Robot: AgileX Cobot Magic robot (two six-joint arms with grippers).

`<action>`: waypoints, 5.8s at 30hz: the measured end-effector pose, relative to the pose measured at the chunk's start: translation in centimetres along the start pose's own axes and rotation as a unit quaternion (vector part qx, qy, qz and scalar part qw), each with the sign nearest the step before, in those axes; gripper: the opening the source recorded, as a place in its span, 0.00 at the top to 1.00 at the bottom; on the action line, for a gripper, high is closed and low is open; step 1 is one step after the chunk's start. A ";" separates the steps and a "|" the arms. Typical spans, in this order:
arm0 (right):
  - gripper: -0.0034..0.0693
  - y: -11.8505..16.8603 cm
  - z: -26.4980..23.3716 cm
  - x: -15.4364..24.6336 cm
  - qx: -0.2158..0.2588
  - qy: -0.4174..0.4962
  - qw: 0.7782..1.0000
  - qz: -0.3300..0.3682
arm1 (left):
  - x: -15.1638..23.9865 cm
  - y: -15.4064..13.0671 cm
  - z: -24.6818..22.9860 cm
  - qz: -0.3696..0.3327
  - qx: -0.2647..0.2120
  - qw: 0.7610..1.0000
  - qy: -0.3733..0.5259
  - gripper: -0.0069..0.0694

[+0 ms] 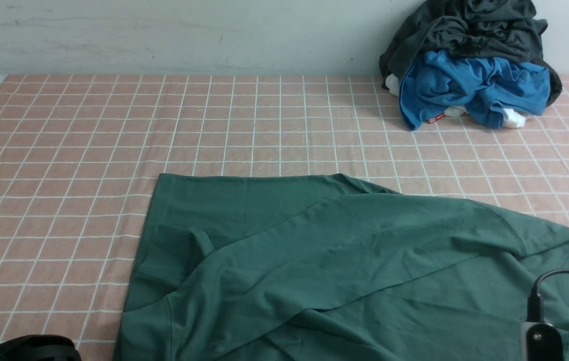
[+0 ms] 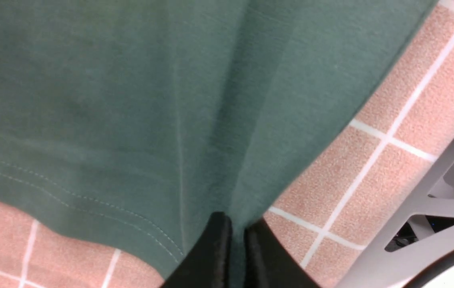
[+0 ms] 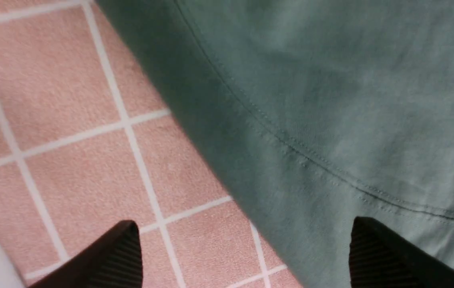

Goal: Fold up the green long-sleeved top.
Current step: Use both arms simultaneously to clamp the lower edge of the clothing fabric, then use both arms to drag the lower edge of the fabric forward and fold it over the upper edge, then use the right arm to clamp the right edge of the fabric

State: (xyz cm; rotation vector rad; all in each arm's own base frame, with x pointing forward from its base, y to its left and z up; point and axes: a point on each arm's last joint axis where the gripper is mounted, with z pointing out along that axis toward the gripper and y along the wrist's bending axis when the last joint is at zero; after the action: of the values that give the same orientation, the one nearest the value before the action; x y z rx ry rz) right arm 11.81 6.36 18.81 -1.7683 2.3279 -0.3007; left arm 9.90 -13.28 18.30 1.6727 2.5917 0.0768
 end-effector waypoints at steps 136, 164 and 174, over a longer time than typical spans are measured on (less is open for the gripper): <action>0.40 -32.8 2.4 -5.8 0.023 -0.058 0.851 0.522 | -8.5 23.8 4.2 -0.305 0.015 0.952 -0.019 0.91; 0.25 -23.2 11.1 9.1 0.009 0.014 0.696 0.718 | -8.5 23.8 4.1 -0.294 0.012 0.955 -0.027 0.91; 0.52 -23.3 11.3 8.0 0.009 0.006 0.721 0.693 | -8.5 23.8 4.1 -0.294 0.012 0.955 -0.027 0.91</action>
State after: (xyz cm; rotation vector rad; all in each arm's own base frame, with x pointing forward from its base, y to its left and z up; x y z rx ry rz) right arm 34.33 -7.92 14.26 0.3329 2.8324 -0.0400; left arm 35.32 -11.21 16.06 0.8289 2.9266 -0.0274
